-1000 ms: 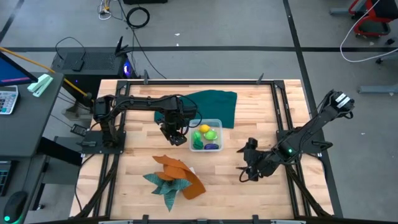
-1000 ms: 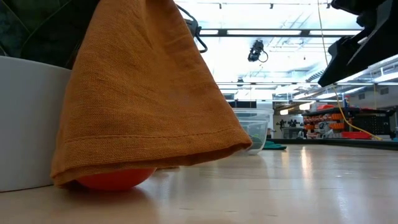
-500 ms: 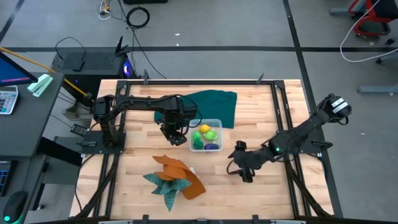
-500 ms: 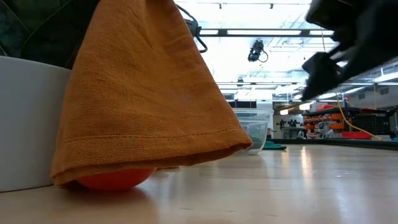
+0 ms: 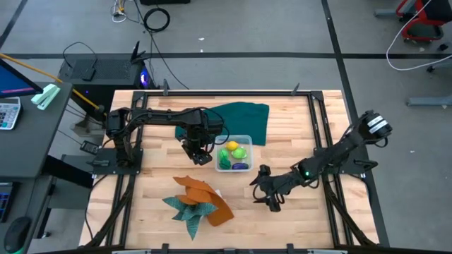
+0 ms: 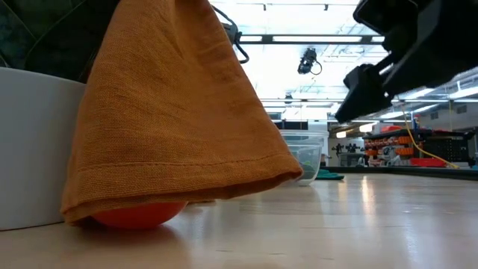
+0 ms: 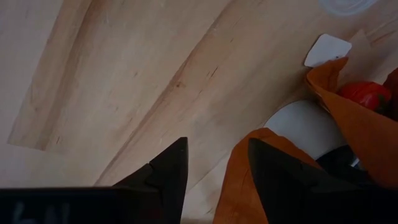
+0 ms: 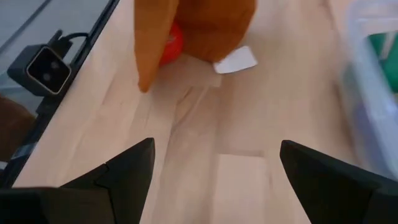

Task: Pick and placing Produce into tupperware
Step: Put the tomato into the bin

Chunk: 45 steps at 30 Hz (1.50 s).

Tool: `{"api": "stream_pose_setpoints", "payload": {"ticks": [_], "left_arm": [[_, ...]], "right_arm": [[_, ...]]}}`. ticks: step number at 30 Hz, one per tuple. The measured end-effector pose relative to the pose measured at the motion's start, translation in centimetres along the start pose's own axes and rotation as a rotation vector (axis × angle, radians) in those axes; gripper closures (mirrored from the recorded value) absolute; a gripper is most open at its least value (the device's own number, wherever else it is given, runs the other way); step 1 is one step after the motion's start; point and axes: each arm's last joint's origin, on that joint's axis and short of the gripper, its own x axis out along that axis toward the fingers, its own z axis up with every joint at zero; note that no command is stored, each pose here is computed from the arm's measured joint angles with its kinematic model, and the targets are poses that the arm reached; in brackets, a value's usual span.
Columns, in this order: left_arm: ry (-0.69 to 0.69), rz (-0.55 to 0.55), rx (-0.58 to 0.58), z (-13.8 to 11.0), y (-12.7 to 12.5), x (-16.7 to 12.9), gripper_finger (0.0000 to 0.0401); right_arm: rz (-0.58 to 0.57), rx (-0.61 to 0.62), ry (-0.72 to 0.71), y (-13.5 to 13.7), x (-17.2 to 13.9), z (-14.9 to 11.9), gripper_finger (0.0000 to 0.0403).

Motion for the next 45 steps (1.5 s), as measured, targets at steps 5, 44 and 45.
{"api": "stream_pose_setpoints", "payload": {"ticks": [5, 44, 45], "left_arm": [[0.0, 0.0, -0.006, 0.0, 0.0, 0.0, 0.0223], [-0.007, -0.004, -0.023, 0.1, 0.0, 0.0, 0.0223], [-0.007, -0.004, -0.023, 0.1, 0.0, 0.0, 0.0223]], "right_arm": [[0.02, -0.01, 0.013, 0.6, 1.4, -0.9, 0.0096], [0.014, -0.136, -0.065, 0.5, 4.2, -0.3, 0.0096], [0.015, -0.147, -0.062, 0.4, 4.5, -0.2, 0.0096]]}}
